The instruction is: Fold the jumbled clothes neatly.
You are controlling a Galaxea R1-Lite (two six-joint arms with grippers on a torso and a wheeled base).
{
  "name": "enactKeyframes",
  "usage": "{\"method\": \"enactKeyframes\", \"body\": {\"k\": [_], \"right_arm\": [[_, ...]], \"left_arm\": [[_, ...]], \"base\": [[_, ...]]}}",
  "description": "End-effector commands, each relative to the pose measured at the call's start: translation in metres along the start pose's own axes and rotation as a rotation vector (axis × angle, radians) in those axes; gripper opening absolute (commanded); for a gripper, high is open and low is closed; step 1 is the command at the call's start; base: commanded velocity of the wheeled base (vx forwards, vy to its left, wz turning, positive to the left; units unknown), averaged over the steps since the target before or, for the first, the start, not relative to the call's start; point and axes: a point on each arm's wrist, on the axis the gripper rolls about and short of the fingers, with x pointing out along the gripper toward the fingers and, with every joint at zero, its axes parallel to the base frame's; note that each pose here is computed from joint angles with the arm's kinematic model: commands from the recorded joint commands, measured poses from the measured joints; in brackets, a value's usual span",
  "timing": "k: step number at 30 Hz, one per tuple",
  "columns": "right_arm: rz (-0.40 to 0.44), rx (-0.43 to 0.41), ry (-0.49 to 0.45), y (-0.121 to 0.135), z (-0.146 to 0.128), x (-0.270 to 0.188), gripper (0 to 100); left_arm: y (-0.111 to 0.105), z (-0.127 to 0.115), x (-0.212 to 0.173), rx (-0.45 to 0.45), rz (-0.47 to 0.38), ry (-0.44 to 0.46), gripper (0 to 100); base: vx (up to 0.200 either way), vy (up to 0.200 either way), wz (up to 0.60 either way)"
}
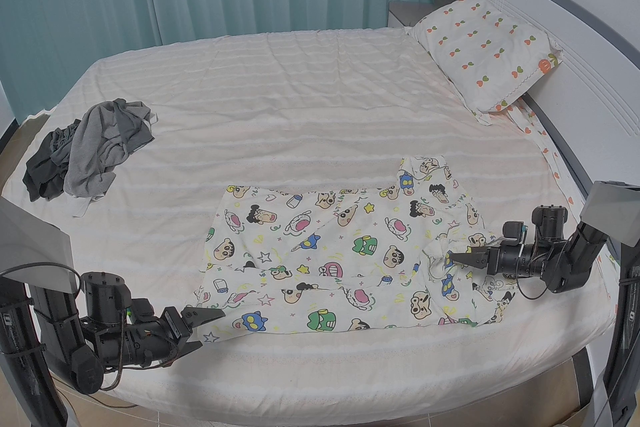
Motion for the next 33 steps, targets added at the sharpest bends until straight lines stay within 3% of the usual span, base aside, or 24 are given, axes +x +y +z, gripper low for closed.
{"method": "enactKeyframes", "body": {"k": [1,4,5,9,20,30,33], "right_arm": [[0.014,0.002,0.009,-0.001,-0.003,0.006,100],[0.026,0.002,0.012,0.000,-0.003,0.007,100],[0.032,0.006,0.014,-0.001,-0.003,0.007,0],[0.070,0.013,0.014,-0.002,-0.004,0.006,0],[0.067,-0.028,-0.030,0.002,-0.002,-0.005,0],[0.066,-0.118,-0.108,0.023,0.024,-0.022,0],[0.060,-0.104,-0.126,0.025,0.031,-0.022,0]], "left_arm": [[0.000,0.000,0.000,-0.002,0.002,0.001,100],[0.000,0.000,0.000,-0.002,0.002,0.001,100],[0.000,0.000,0.000,-0.002,0.002,0.001,100],[0.000,-0.001,0.000,-0.001,0.002,0.004,100],[0.000,-0.001,0.000,-0.001,0.003,0.003,100],[0.001,-0.001,0.000,-0.001,0.004,0.004,100],[0.001,-0.001,0.000,-0.001,0.004,0.004,100]], "base": [[0.000,0.000,0.00],[0.000,0.000,0.00],[0.000,0.000,0.00],[0.000,0.000,0.00],[0.000,0.000,0.00],[0.000,0.000,0.00],[0.000,0.000,0.00]]}}
